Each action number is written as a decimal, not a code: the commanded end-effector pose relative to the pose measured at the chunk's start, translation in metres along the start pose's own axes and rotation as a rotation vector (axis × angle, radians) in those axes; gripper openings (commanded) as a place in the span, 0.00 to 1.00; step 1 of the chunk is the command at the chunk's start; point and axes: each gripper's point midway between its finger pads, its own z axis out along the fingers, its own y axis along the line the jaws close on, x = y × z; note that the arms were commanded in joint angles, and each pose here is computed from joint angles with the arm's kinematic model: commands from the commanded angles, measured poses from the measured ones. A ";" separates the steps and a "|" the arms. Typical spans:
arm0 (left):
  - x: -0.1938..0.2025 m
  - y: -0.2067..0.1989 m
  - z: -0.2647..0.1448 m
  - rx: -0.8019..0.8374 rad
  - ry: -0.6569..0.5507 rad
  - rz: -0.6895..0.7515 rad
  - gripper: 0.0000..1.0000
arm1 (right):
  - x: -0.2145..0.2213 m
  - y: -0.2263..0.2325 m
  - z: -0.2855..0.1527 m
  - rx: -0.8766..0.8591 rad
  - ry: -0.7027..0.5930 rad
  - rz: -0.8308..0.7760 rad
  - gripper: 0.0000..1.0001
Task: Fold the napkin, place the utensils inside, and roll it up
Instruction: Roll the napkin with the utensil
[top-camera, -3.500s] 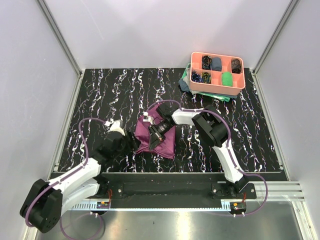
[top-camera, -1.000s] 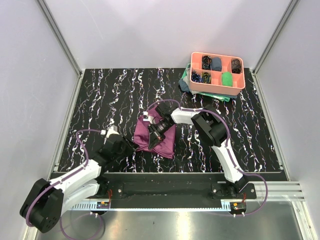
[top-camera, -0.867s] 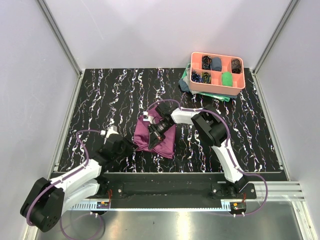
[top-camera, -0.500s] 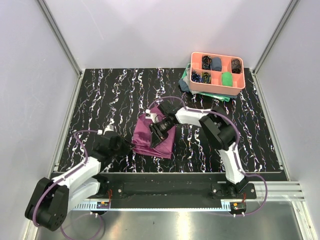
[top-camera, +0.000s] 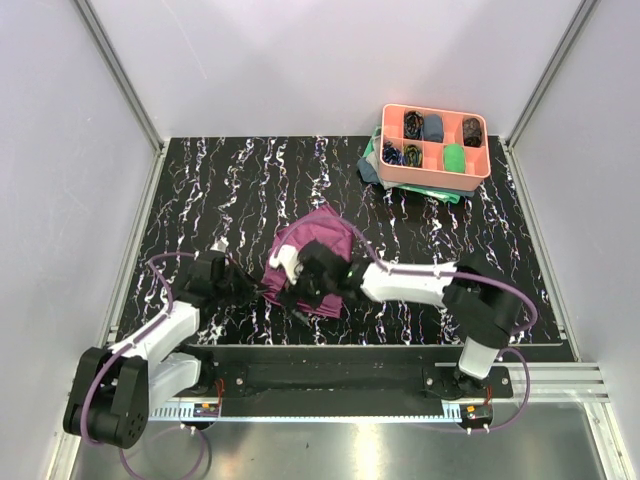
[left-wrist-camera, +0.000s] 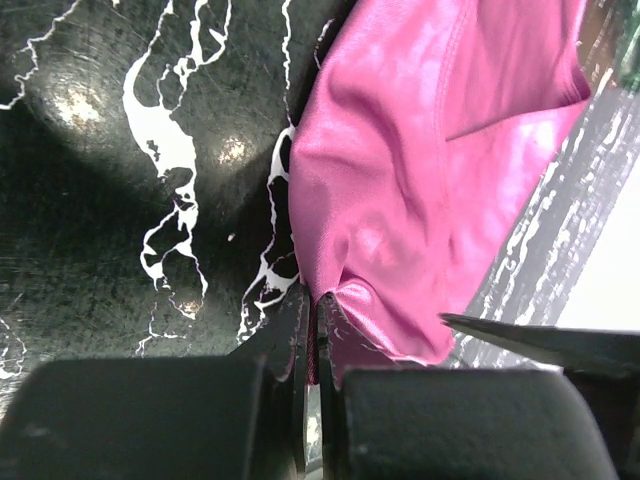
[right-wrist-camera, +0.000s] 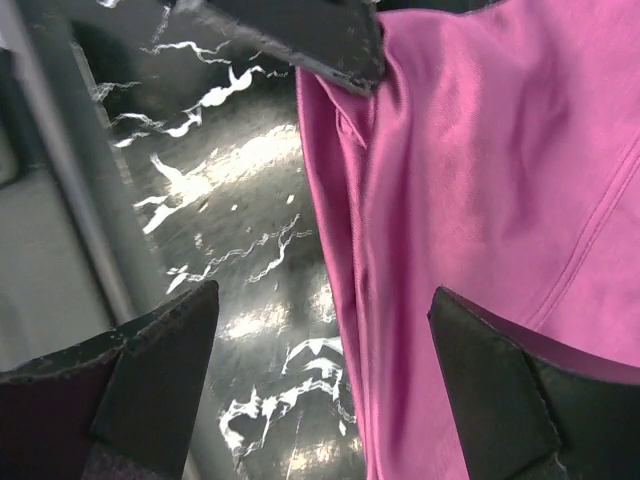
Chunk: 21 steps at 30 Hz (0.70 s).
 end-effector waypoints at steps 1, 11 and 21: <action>-0.005 -0.021 -0.008 0.088 0.035 0.020 0.00 | -0.039 -0.031 0.001 0.326 -0.173 -0.164 0.95; -0.008 -0.023 -0.013 0.108 0.043 0.000 0.00 | -0.032 -0.013 0.030 0.439 -0.163 -0.321 0.91; -0.015 -0.021 -0.016 0.112 0.036 -0.010 0.00 | -0.008 -0.017 0.035 0.537 -0.131 -0.363 0.70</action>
